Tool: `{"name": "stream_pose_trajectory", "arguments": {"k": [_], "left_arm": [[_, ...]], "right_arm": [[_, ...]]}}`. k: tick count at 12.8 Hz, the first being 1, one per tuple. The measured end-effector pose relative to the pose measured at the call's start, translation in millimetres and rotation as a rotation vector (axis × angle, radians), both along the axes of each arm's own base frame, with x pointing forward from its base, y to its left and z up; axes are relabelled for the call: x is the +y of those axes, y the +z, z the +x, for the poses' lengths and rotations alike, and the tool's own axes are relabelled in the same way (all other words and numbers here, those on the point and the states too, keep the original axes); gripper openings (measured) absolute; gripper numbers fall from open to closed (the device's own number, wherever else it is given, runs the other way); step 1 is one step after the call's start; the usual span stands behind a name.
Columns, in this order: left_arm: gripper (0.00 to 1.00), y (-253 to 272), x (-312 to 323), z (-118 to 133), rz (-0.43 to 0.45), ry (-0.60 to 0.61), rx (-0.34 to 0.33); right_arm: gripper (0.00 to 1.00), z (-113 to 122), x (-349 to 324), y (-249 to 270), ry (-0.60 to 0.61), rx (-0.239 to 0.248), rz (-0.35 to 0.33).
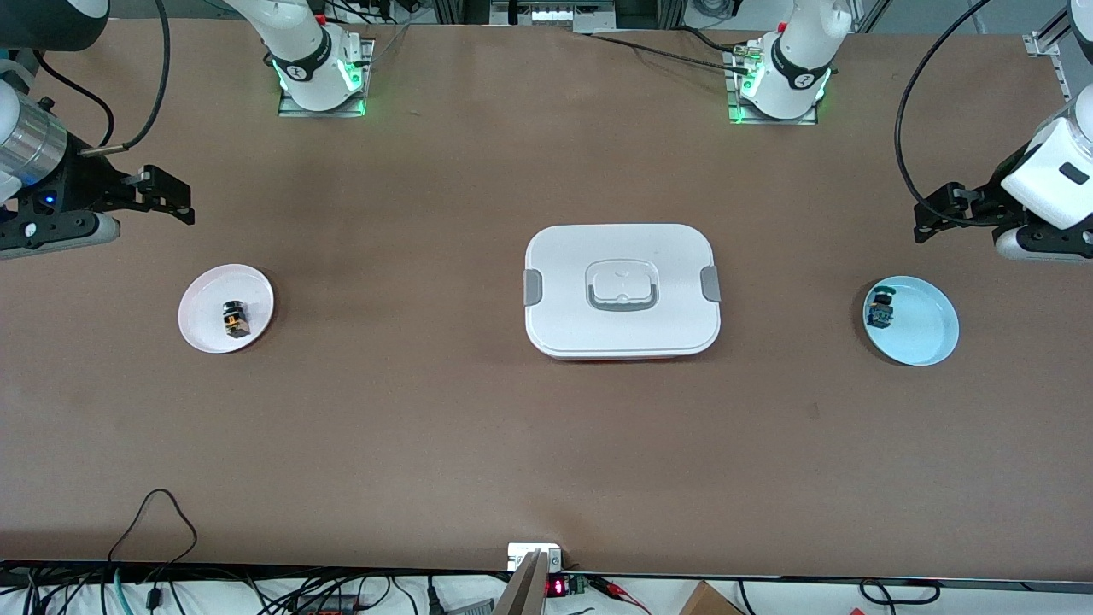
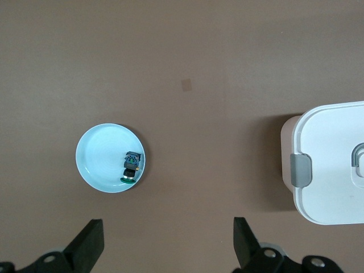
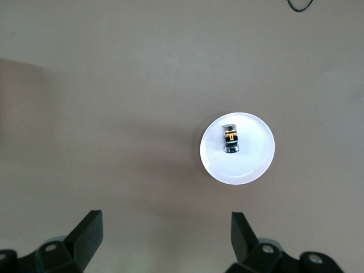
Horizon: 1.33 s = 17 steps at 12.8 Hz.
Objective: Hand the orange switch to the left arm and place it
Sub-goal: 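Move the right gripper toward the white plate with the switch, then lower the right gripper over the orange switch on the white plate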
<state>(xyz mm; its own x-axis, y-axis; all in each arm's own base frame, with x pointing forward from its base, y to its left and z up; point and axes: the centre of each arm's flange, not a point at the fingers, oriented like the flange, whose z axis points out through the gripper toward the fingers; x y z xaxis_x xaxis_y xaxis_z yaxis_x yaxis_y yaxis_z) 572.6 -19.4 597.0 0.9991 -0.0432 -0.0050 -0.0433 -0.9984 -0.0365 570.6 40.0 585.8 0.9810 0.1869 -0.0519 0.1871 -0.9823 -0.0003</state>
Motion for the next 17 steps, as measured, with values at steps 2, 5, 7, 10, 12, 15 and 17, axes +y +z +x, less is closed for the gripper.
{"name": "stream_pose_trajectory", "arguments": {"k": [2,5,7,10,12,15,17], "left_arm": [[1.0,0,0,0,0.0,0.0,0.0],[1.0,0,0,0,0.0,0.001,0.0],[1.0,0,1,0,0.0,0.001,0.0],[1.0,0,1,0,0.0,0.002,0.0],[1.0,0,1,0,0.0,0.002,0.0],[1.0,0,1,0,0.0,0.002,0.0],[1.0,0,1,0,0.0,0.002,0.0]], "right_arm": [[1.0,0,-1,-1,-0.002,0.002,0.0],[1.0,0,-6,-3,-0.006,0.003,0.0],[1.0,1,-6,-2,-0.006,0.0,0.0],[1.0,7,0,-23,0.005,0.045,-0.001],[1.0,12,0,-49,0.084,0.119,0.003],[1.0,16,-16,-58,0.426,0.128,0.045],[1.0,22,-34,-87,0.686,0.094,0.068]]}}
